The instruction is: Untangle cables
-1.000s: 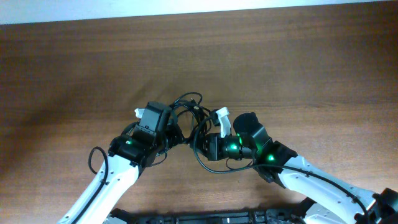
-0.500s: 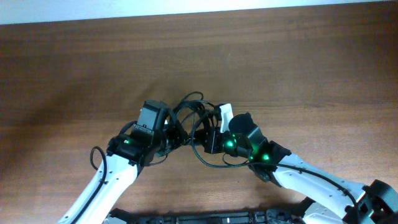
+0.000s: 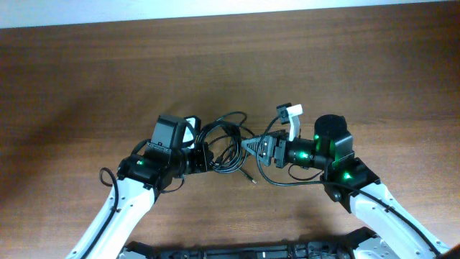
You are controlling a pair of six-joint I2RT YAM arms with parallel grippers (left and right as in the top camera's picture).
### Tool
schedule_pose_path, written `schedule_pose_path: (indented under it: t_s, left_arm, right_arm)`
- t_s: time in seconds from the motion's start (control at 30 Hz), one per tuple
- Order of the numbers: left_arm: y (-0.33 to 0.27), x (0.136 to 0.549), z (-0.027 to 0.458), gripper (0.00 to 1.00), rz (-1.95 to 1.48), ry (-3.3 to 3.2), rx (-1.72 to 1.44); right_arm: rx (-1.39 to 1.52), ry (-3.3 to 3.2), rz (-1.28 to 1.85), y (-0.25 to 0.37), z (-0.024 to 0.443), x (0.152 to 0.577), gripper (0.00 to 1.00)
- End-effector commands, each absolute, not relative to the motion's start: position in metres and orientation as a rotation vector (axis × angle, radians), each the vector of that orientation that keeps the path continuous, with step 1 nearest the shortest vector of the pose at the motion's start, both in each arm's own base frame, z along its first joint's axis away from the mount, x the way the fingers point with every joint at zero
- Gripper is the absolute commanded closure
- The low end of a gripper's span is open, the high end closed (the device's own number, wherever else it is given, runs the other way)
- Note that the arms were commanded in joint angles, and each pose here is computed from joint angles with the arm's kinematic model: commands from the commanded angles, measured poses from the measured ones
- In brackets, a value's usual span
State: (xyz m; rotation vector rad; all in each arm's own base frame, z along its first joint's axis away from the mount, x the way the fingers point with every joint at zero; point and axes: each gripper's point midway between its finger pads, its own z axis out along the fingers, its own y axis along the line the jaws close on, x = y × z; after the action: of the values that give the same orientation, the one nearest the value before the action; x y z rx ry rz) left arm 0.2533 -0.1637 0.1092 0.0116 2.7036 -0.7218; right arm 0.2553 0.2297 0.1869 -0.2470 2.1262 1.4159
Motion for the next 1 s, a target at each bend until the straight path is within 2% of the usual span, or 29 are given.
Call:
schedule_pose_path:
  t_s: [0.0, 0.1, 0.2, 0.27, 0.3, 0.37, 0.4, 0.47, 0.53, 0.57, 0.67, 0.77, 0.8, 0.87, 0.9, 0.93, 0.97]
  left_arm:
    - [-0.172, 0.253, 0.125, 1.00, -0.739, 2.604, 0.297]
    - [-0.177, 0.249, 0.145, 1.00, -0.741, 2.480, 0.504]
    - [-0.175, 0.245, 0.167, 1.00, -0.711, 2.364, 0.600]
    - [-0.174, 0.243, 0.179, 1.00, -0.687, 2.293, 0.659]
    - [-0.174, 0.242, 0.184, 1.00, -0.687, 2.274, 0.659]
    - [-0.174, 0.241, 0.187, 1.00, -0.687, 2.264, 0.658]
    - [-0.174, 0.241, 0.187, 1.00, -0.689, 2.266, 0.658]
    - [-0.174, 0.241, 0.187, 1.00, -0.693, 2.266, 0.660]
    - [-0.173, 0.241, 0.187, 0.99, -0.685, 2.266, 0.657]
    - [-0.171, 0.244, 0.186, 0.94, -0.660, 2.271, 0.647]
    - [-0.153, 0.252, 0.177, 0.92, -0.518, 2.316, 0.589]
    - [-0.125, 0.258, 0.165, 0.81, -0.340, 2.396, 0.439]
    - [-0.117, 0.260, 0.163, 0.62, -0.300, 2.414, 0.372]
    - [-0.116, 0.262, 0.163, 0.48, -0.298, 2.417, 0.335]
    - [-0.116, 0.262, 0.162, 0.38, -0.297, 2.420, 0.336]
    - [-0.116, 0.263, 0.160, 0.04, -0.295, 2.428, 0.336]
    - [-0.117, 0.264, 0.157, 0.01, -0.293, 2.438, 0.337]
  right_arm:
    - [-0.484, 2.063, 1.298, 0.228, 0.182, 0.249, 0.16]
    - [-0.494, 2.167, 1.174, 0.217, 0.155, 0.247, 0.13]
    - [-0.466, 2.211, 1.141, 0.213, 0.146, 0.247, 0.01]
    - [-0.469, 2.203, 1.142, 0.213, 0.147, 0.248, 0.01]
    - [-0.469, 2.202, 1.143, 0.213, 0.148, 0.248, 0.13]
    - [-0.472, 2.199, 1.147, 0.214, 0.148, 0.248, 0.56]
    - [-0.474, 2.189, 1.146, 0.214, 0.150, 0.249, 0.72]
    - [-0.487, 2.142, 1.142, 0.216, 0.158, 0.254, 0.93]
    - [-0.466, 2.096, 1.086, 0.213, 0.164, 0.266, 0.96]
    - [-0.404, 2.110, 1.018, 0.206, 0.161, 0.276, 0.96]
    - [-0.175, 2.160, 0.880, 0.184, 0.152, 0.297, 0.96]
    - [-0.105, 2.165, 0.842, 0.176, 0.151, 0.303, 0.96]
    - [-0.099, 2.165, 0.834, 0.175, 0.151, 0.304, 0.96]
    - [-0.094, 2.166, 0.837, 0.175, 0.151, 0.304, 0.96]
    - [-0.069, 2.173, 0.851, 0.175, 0.150, 0.304, 0.96]
    - [-0.046, 2.181, 0.862, 0.175, 0.150, 0.303, 0.95]
    - [-0.045, 2.188, 0.861, 0.175, 0.148, 0.302, 0.92]
